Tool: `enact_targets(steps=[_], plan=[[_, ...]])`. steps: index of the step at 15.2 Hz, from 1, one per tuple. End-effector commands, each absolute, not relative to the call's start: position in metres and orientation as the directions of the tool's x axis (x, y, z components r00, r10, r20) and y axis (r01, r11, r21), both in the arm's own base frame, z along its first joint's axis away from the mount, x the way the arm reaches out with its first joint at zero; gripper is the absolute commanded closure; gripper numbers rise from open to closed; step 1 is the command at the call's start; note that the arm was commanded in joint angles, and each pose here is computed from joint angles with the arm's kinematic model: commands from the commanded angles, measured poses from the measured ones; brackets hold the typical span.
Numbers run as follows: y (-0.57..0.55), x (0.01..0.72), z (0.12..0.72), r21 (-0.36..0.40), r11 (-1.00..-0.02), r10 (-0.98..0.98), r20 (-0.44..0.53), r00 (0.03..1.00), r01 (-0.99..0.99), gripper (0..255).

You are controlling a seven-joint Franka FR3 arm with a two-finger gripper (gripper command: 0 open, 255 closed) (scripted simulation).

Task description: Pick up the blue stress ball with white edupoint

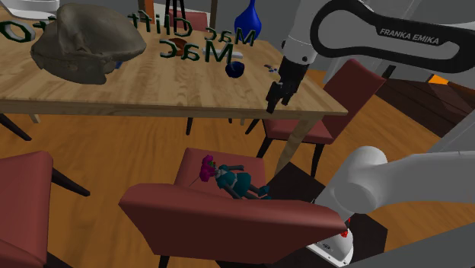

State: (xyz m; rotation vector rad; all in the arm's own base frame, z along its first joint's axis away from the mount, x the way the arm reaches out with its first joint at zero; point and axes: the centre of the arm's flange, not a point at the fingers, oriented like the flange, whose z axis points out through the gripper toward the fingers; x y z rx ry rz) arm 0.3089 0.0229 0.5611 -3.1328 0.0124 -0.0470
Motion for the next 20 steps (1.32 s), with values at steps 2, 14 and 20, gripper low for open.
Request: enact_targets(steps=[2,14,20], plan=[[0.02,0.322,0.566,-0.022,-1.0,-0.022,0.024,0.999,-0.021,0],[-0.037,0.478,0.61,-0.179,-0.966,-0.175,-0.062,0.983,-0.184,0],[-0.077,0.553,0.623,-0.25,-0.931,-0.245,-0.113,0.963,-0.266,0]])
